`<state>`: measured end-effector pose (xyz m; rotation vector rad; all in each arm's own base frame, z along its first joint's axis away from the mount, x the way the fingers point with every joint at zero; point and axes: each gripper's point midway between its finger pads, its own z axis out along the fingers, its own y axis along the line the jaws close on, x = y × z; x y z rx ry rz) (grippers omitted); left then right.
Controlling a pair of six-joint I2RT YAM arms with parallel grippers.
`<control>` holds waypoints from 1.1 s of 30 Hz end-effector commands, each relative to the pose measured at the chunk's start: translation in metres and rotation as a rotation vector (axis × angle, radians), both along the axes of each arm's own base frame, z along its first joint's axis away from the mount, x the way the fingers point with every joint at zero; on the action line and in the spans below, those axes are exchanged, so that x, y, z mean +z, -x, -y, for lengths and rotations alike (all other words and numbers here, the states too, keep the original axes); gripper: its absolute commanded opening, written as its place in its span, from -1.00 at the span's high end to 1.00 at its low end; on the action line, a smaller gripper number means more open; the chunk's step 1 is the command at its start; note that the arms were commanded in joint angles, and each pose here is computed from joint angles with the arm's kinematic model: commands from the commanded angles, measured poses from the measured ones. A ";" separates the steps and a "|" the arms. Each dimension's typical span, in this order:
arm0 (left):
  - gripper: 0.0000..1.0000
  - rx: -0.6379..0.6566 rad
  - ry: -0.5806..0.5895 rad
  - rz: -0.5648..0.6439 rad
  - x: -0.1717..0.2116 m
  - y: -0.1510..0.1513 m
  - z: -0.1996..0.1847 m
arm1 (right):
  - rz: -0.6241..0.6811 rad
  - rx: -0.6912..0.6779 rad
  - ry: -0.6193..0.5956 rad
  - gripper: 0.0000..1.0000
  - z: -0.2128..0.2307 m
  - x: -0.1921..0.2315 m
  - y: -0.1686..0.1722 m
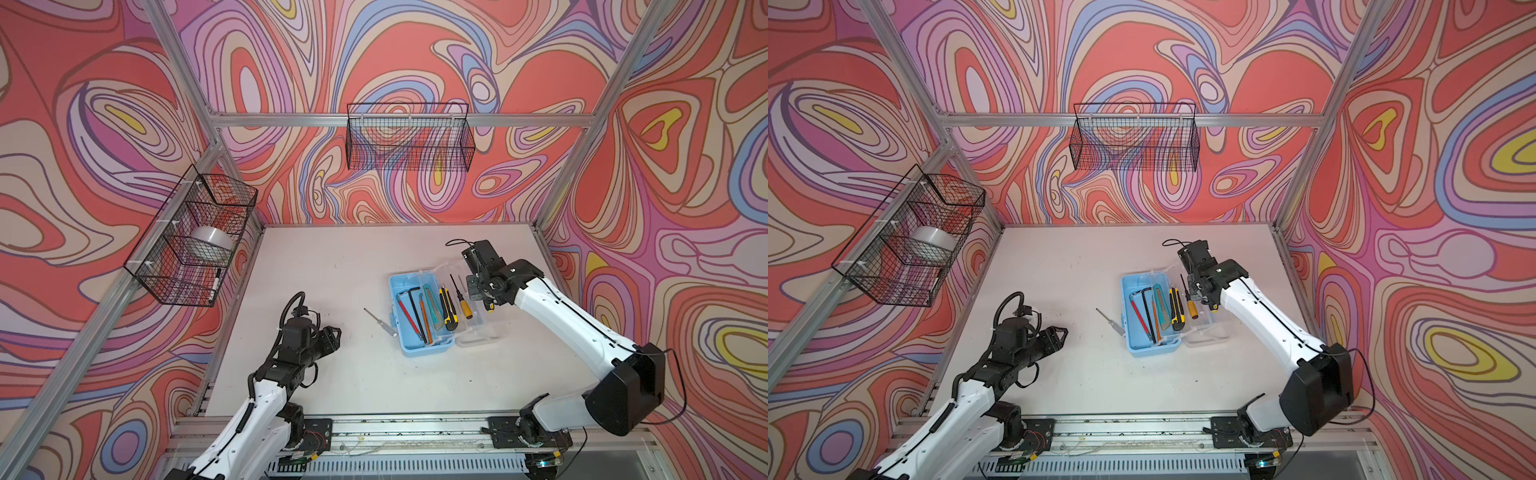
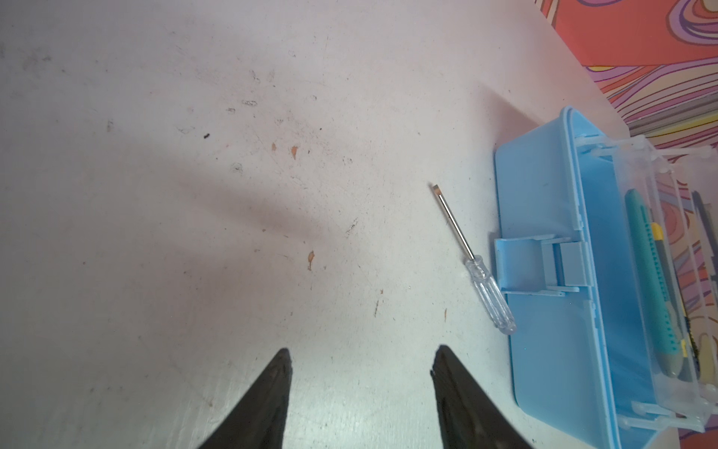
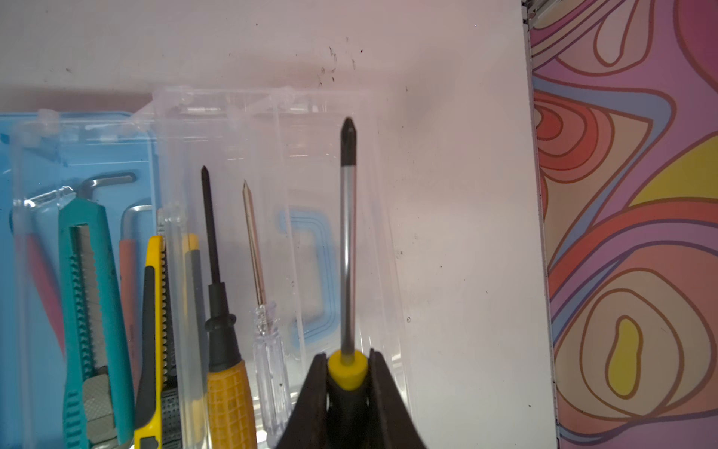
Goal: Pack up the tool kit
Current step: 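Lower the black-and-yellow screwdriver into the box and open the right gripper, then move the right gripper back over the clear flat-blade screwdriver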
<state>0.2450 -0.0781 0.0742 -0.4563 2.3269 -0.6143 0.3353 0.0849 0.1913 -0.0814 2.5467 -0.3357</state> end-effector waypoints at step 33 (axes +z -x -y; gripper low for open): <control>-0.20 -0.009 0.007 0.015 0.000 -0.003 0.002 | -0.062 0.520 -0.212 0.16 -0.241 -0.010 0.004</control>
